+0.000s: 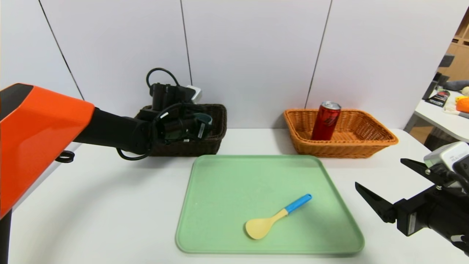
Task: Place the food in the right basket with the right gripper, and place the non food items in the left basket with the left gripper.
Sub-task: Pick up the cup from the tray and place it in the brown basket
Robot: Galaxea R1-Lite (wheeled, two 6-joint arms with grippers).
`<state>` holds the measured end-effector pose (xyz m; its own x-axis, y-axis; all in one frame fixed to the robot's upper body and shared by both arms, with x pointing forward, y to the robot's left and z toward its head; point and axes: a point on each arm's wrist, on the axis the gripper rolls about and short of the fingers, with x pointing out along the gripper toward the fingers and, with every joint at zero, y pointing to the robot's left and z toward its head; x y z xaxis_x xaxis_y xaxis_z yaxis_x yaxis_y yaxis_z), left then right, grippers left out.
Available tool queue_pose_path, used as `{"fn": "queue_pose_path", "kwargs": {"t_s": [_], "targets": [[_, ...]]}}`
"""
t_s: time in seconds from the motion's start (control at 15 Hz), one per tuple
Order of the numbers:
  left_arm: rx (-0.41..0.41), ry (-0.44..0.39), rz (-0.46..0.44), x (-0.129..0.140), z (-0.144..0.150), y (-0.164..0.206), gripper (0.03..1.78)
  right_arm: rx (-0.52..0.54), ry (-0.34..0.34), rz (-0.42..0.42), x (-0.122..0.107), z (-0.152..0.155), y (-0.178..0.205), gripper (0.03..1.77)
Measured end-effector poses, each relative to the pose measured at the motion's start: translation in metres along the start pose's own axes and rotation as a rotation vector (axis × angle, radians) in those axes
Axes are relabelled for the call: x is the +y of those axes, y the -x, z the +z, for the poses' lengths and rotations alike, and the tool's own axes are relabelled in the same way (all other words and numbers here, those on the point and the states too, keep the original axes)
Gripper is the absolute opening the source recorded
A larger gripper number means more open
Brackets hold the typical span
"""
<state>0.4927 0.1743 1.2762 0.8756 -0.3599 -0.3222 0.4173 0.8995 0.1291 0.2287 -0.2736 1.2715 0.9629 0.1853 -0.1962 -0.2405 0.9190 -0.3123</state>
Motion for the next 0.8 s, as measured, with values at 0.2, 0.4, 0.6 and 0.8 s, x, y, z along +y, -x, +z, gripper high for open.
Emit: {"fn": "queue_pose_path", "kwargs": {"t_s": [0.2, 0.4, 0.6, 0.8], "targets": [[-0.015, -0.001, 0.001, 0.001, 0.005, 0.003, 1.43, 0.005, 0.002, 0.002, 0.0, -0.001, 0.0, 1.69], [-0.039, -0.001, 0.004, 0.002, 0.013, 0.01, 1.51, 0.006, 0.001, 0.006, 0.002, -0.001, -0.001, 1.69], [-0.061, -0.003, 0.006, 0.002, 0.022, 0.027, 1.57, 0.012, 0.003, 0.01, 0.003, -0.002, -0.003, 1.69], [-0.1, -0.013, -0.017, -0.001, 0.036, 0.059, 1.62, 0.014, 0.005, 0.012, 0.003, -0.002, -0.003, 1.69]]}}
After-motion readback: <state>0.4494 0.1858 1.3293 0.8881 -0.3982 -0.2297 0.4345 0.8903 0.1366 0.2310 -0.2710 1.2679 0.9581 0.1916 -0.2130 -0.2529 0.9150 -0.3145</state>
